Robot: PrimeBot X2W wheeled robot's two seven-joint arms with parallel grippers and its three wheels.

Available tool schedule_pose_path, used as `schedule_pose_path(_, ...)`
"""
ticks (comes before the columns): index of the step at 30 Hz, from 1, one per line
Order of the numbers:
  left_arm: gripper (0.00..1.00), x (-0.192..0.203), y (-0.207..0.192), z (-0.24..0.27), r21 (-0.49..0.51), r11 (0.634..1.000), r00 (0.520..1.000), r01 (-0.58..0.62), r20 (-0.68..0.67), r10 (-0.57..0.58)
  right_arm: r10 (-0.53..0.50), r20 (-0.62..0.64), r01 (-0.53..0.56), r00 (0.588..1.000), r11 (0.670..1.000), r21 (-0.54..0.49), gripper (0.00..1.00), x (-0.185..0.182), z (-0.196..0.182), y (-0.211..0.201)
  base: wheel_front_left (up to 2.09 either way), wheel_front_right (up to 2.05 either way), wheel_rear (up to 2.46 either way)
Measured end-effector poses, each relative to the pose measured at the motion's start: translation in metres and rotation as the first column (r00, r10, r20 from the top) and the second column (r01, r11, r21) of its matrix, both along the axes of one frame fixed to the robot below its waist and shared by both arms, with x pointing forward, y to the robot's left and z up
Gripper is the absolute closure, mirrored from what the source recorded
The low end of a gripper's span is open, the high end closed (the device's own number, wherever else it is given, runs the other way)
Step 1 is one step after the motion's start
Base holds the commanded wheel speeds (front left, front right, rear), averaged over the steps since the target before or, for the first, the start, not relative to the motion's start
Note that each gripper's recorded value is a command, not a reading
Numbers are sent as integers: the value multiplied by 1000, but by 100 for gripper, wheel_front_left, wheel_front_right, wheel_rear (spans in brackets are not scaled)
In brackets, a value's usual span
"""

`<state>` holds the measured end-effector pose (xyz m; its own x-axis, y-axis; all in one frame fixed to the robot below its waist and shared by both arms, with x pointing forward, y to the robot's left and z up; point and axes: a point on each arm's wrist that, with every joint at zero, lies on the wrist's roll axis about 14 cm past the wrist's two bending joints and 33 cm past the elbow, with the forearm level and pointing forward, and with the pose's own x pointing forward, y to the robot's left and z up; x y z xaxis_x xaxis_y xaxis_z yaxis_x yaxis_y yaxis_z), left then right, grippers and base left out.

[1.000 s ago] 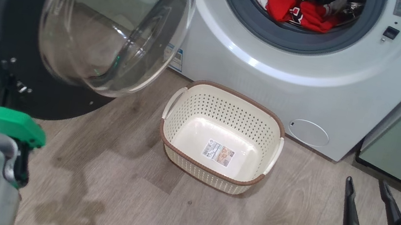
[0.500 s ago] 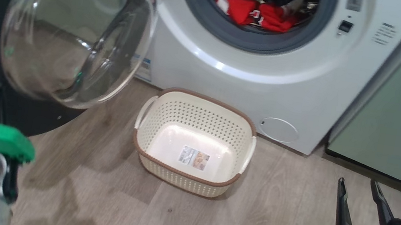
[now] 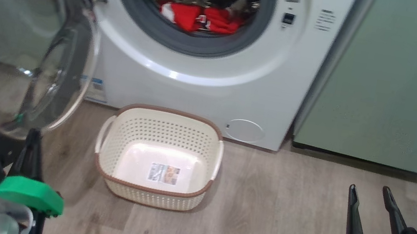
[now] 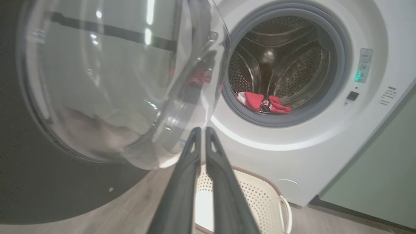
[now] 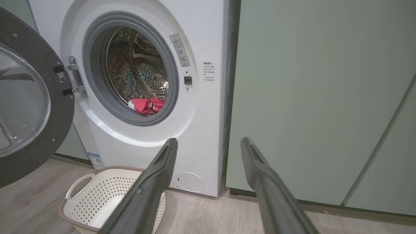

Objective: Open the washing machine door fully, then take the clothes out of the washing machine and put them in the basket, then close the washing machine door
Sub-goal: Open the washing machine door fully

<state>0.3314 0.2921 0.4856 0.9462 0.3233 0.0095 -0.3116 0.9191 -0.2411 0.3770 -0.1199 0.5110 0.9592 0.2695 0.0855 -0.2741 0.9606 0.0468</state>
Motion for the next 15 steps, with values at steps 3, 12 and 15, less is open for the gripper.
schedule_pose_path(3, 44, 14, -22, 0, 7, 997, 997, 76, -2, -76, -46, 11, 46, 999, 999, 5, 0, -5, 3, -15, 0, 0, 0)
schedule_pose_path(12, 0, 43, -64, 4, 26, 978, 978, 207, 2, -207, -156, 12, 156, 988, 988, 11, 0, -19, 3, -52, 0, 0, 0)
schedule_pose_path(15, 0, 50, -74, 2, 34, 971, 971, 238, -6, -238, -186, 8, 186, 982, 982, 12, 0, -24, 2, -62, 0, 0, 0)
